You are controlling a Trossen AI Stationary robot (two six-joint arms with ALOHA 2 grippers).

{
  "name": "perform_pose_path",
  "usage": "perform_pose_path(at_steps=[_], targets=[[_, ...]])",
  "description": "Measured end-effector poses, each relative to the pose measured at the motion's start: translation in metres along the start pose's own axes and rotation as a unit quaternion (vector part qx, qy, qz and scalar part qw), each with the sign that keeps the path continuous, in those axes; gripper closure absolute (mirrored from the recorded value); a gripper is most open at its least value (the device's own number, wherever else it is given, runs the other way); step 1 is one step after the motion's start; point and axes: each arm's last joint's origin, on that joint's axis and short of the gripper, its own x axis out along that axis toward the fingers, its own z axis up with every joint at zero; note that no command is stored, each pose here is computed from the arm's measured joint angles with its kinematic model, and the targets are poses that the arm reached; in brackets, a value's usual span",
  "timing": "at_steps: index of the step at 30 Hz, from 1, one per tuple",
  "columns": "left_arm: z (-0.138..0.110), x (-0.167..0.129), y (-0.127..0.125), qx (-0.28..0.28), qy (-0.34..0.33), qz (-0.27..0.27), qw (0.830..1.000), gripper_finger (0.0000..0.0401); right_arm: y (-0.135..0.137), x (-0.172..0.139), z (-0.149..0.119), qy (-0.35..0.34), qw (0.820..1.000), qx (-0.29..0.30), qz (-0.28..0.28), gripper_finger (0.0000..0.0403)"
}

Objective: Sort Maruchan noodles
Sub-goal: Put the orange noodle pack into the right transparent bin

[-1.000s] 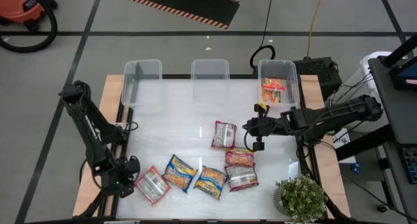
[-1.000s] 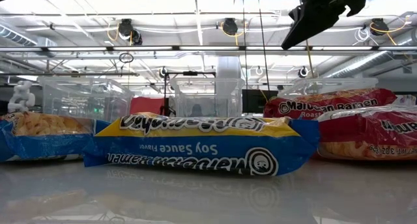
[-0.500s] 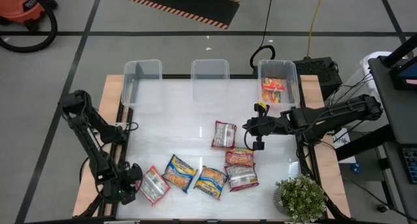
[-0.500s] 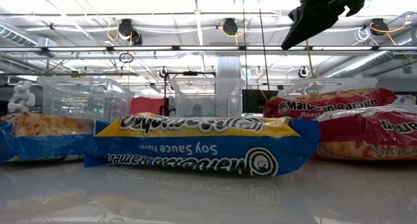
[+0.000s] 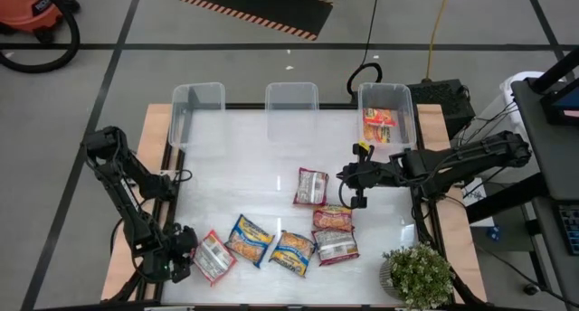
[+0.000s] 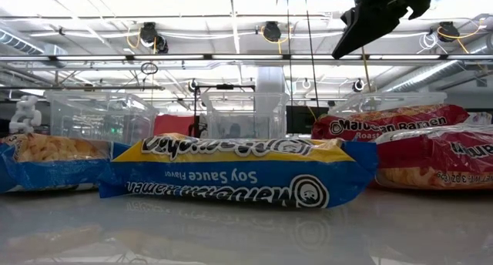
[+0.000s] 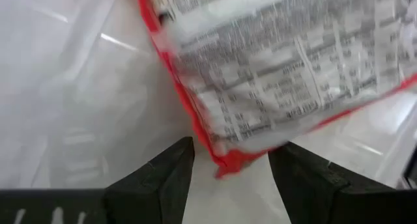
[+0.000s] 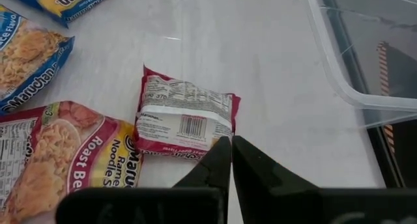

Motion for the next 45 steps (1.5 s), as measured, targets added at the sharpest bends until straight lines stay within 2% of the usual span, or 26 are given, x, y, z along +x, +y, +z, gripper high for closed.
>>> perform_pose_path(at_steps=[4, 11, 16, 21, 28, 33, 37, 41, 45], targets=[[0.001, 0.0, 0.002, 0.006, -0.013, 0.007, 1.0, 0.0227, 0.0, 0.0, 0.0, 0.0, 1.0, 0.003, 0.005, 0.0392], [0.001, 0.001, 0.003, 0.043, -0.013, 0.015, 0.999, 0.0326, 0.001, 0.0, 0.0, 0.0, 1.0, -0.001, 0.01, 0.0392], [0.003, 0.002, 0.004, 0.045, -0.039, 0.017, 0.998, 0.0378, 0.001, 0.0, 0.001, -0.003, 1.0, 0.0, 0.01, 0.0392], [0.01, 0.001, 0.005, 0.052, -0.041, 0.022, 0.998, 0.0394, 0.001, 0.0, 0.004, -0.018, 1.0, 0.005, 0.01, 0.0392], [0.034, -0.02, 0.01, 0.072, -0.056, 0.114, 0.989, 0.0397, 0.001, 0.0, 0.01, -0.055, 0.998, 0.004, 0.009, 0.0392], [0.055, -0.054, 0.012, 0.086, -0.078, 0.208, 0.971, 0.0398, 0.004, 0.009, 0.012, -0.125, 0.992, 0.015, 0.003, 0.0392], [0.075, -0.083, 0.009, 0.099, -0.14, 0.263, 0.949, 0.0398, 0.002, 0.011, 0.017, -0.184, 0.981, 0.049, -0.037, 0.0387], [0.097, -0.103, 0.005, 0.127, -0.208, 0.296, 0.923, 0.0399, 0.0, 0.008, 0.024, -0.221, 0.971, 0.079, -0.049, 0.0364], [0.122, -0.114, 0.004, 0.152, -0.255, 0.33, 0.896, 0.0399, 0.002, 0.012, 0.03, -0.248, 0.962, 0.101, -0.045, 0.0325]])
